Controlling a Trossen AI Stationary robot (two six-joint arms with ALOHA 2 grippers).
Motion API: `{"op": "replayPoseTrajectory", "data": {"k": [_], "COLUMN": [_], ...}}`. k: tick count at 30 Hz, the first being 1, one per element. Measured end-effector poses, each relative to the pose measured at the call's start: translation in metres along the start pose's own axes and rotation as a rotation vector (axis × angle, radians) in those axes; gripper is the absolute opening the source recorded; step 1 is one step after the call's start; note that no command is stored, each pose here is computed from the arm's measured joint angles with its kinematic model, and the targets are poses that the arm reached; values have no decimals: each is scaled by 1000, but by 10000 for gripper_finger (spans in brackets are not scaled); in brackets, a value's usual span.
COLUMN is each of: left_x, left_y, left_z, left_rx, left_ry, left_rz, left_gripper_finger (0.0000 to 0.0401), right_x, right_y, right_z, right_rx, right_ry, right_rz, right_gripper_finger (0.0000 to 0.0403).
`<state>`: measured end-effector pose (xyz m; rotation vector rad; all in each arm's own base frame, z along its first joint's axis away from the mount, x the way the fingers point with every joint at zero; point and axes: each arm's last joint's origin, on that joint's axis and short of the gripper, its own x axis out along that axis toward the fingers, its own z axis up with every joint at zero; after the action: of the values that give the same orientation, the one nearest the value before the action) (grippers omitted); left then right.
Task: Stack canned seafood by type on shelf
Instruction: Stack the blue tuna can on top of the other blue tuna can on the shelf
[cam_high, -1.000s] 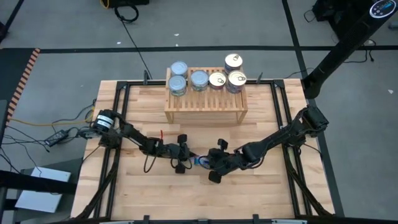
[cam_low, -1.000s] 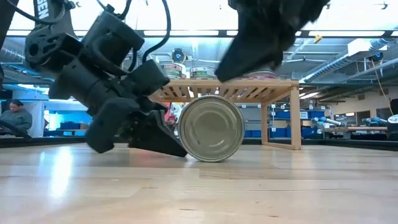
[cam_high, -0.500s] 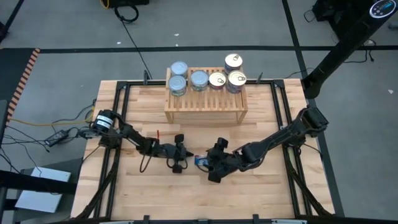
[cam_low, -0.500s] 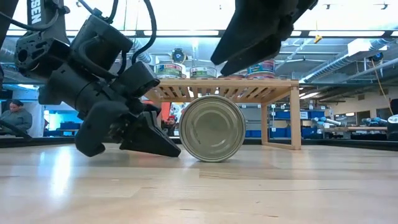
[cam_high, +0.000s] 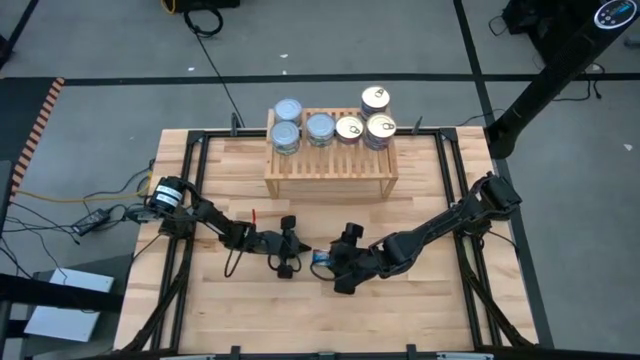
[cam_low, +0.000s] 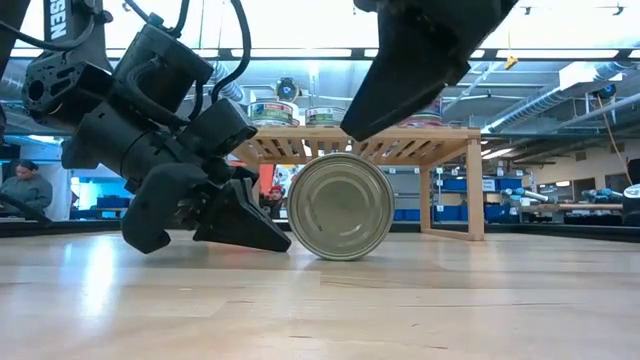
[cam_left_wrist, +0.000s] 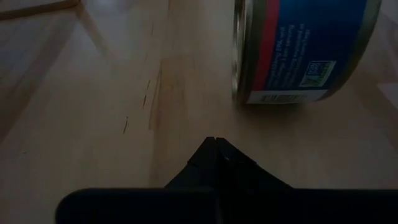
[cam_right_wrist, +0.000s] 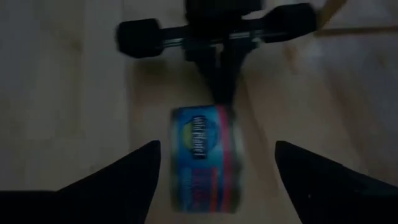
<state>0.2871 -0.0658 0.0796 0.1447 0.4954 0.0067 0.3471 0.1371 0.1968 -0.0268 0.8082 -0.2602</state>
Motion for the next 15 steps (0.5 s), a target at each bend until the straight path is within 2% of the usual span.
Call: {"op": "replayPoseTrajectory", "data": {"k": [4,15], "left_x": [0,0], "left_y": [0,0], "left_z": [0,0], "left_rx": [1,-5], "left_ry": [5,9], "left_rz": [1,2], "left_gripper_finger": [4,4], "right_x": [2,19], "right_y": [1,-3], "right_z": [1,-4], "right_rx": [8,1], "right_ry": [30,78], "right_rz": [57,45], "right_gripper_finger": [322,321]}}
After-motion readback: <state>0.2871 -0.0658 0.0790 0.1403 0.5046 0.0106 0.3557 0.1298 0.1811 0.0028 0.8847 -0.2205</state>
